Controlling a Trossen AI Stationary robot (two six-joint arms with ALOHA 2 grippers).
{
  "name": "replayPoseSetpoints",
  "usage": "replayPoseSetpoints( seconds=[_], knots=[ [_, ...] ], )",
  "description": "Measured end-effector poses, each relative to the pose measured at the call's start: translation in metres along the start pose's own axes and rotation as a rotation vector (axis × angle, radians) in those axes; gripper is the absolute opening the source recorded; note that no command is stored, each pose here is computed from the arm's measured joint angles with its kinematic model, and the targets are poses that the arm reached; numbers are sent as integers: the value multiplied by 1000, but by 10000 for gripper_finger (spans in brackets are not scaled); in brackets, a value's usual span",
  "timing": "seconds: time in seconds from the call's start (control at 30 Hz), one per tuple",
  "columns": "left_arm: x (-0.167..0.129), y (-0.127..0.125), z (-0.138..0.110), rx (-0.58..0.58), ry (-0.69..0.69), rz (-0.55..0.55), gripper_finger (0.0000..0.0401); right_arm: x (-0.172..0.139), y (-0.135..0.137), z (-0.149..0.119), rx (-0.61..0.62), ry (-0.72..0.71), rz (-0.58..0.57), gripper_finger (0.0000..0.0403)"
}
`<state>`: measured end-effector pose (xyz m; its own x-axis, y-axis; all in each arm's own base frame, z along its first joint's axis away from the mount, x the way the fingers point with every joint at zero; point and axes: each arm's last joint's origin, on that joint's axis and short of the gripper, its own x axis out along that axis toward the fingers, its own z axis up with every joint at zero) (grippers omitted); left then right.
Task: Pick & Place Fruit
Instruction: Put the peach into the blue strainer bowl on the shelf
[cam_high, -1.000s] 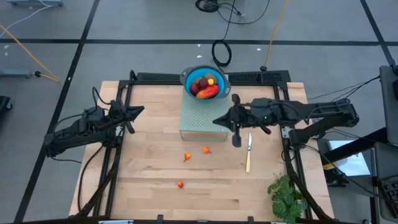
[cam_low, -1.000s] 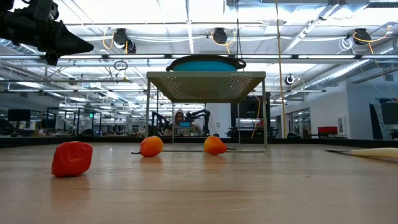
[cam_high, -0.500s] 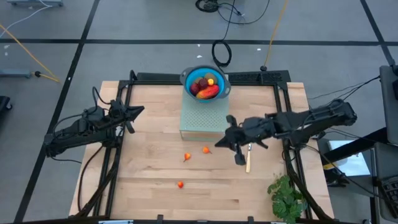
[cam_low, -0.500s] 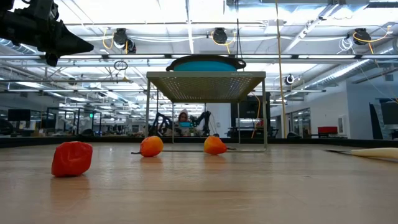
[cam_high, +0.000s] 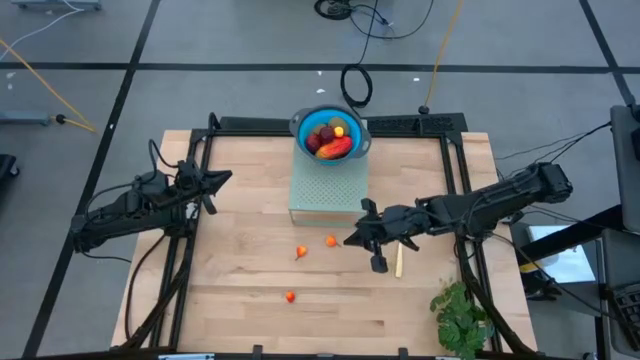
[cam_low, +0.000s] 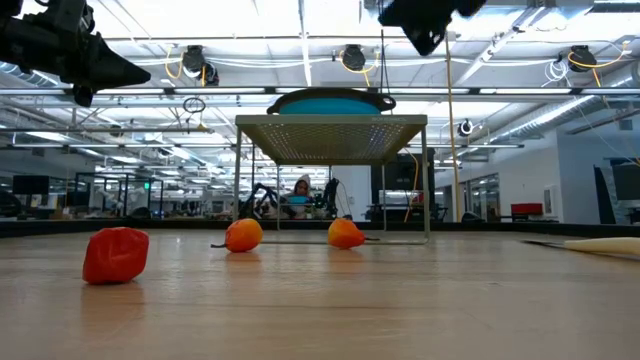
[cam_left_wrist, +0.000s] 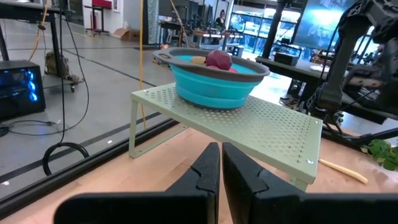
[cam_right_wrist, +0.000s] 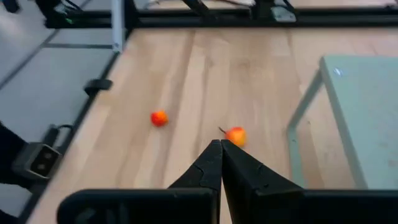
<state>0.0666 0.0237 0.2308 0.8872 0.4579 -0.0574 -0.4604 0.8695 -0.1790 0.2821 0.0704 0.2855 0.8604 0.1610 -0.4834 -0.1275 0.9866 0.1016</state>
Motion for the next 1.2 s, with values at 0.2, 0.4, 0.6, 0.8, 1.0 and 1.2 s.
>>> replayPoseSetpoints(
  seconds=[0.2, 0.4, 0.6, 0.8, 1.0, 1.2],
  knots=[
    [0, 0, -1, 3, 6, 3, 17, 16, -2, -12, -7, 67, -35, 2],
    [0, 0, -1, 3, 6, 4, 17, 39, -3, -28, 22, 148, -47, 2],
    [0, 0, -1, 4, 6, 4, 17, 51, -4, -37, 69, 197, -60, 2],
    [0, 0, -1, 7, 12, 4, 17, 59, -5, -45, 100, 241, -103, 2],
    [0, 1, -6, 13, 56, 12, 17, 74, -3, -56, 151, 330, -129, 1],
    [0, 1, -8, 17, 88, 7, 17, 94, 5, -64, 154, 359, -166, 0]
  ],
)
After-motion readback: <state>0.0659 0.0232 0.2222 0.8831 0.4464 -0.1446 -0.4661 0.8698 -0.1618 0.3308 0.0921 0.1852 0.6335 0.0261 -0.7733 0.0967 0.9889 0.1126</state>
